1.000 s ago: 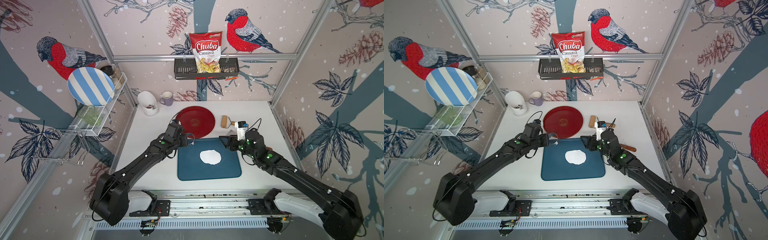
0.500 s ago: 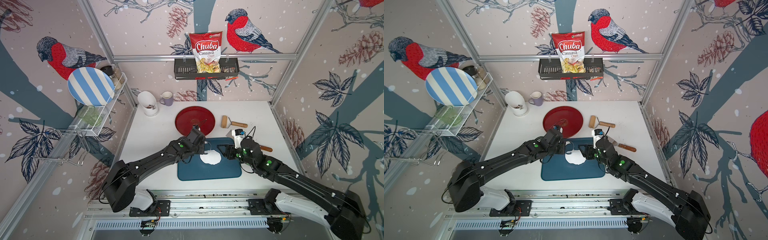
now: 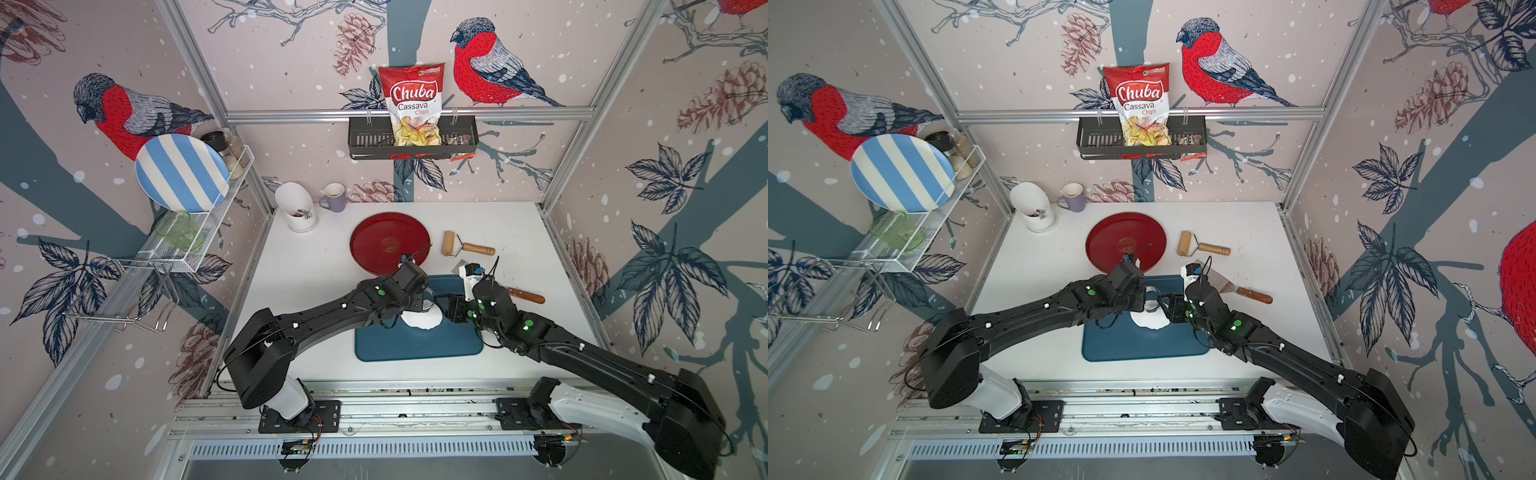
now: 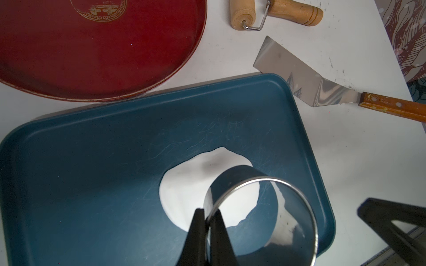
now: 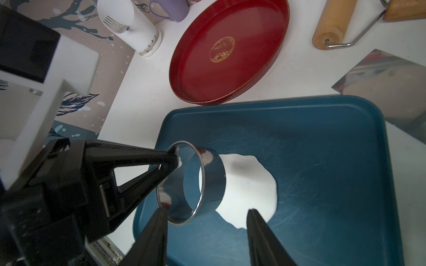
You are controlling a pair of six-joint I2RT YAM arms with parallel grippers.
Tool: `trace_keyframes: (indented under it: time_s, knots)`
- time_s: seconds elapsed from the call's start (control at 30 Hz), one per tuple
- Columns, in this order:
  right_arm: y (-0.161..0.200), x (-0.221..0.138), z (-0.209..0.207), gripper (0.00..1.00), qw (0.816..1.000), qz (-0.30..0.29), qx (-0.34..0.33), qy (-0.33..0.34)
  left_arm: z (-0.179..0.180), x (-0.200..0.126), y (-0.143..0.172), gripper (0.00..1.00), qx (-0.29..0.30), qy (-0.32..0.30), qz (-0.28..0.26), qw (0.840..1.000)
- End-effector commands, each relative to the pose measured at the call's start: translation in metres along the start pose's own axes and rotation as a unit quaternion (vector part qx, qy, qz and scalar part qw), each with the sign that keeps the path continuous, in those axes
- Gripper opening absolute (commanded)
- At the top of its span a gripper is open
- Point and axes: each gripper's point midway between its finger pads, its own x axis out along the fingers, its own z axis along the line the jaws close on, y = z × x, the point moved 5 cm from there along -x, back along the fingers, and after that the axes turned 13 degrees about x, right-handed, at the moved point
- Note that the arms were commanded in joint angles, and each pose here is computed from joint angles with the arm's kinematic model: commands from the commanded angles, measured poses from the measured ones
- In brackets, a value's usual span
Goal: Roll out the dumpling wrappers from the dough
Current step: Press the dumpling wrapper on the work surface.
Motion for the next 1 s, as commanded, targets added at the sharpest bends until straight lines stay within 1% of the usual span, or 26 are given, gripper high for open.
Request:
trace_keyframes:
  time_s: [0.0, 0.37, 0.43, 0.5, 0.57, 0.83, 0.97]
  knots:
    - [-0.006, 0.003, 0.003, 0.45, 1.000, -0.011, 0.010, -0.001, -0.005, 0.000, -0.002, 0.00, 0.004, -0.003, 0.001, 1.000]
    - [-0.006, 0.015, -0.002, 0.35, 1.000, 0.006, 0.026, 0.006, -0.007, 0.004, 0.002, 0.00, 0.010, -0.004, 0.007, 1.000]
    - [-0.006, 0.017, -0.004, 0.32, 1.000, 0.009, 0.029, 0.006, -0.008, 0.005, 0.002, 0.00, 0.011, -0.004, 0.009, 1.000]
    - [-0.006, 0.018, -0.005, 0.30, 0.999, 0.010, 0.032, 0.006, -0.009, 0.006, 0.003, 0.00, 0.012, -0.002, 0.012, 1.000]
    - [-0.007, 0.020, -0.004, 0.25, 0.999, 0.010, 0.033, 0.004, -0.009, 0.008, 0.004, 0.00, 0.014, -0.002, 0.016, 1.000]
    - [-0.005, 0.030, -0.008, 0.21, 0.999, 0.023, 0.041, 0.001, -0.011, 0.012, 0.007, 0.00, 0.020, 0.001, 0.028, 0.999]
    - [-0.004, 0.034, -0.010, 0.18, 0.999, 0.026, 0.045, -0.001, -0.011, 0.014, 0.008, 0.00, 0.021, 0.001, 0.031, 0.999]
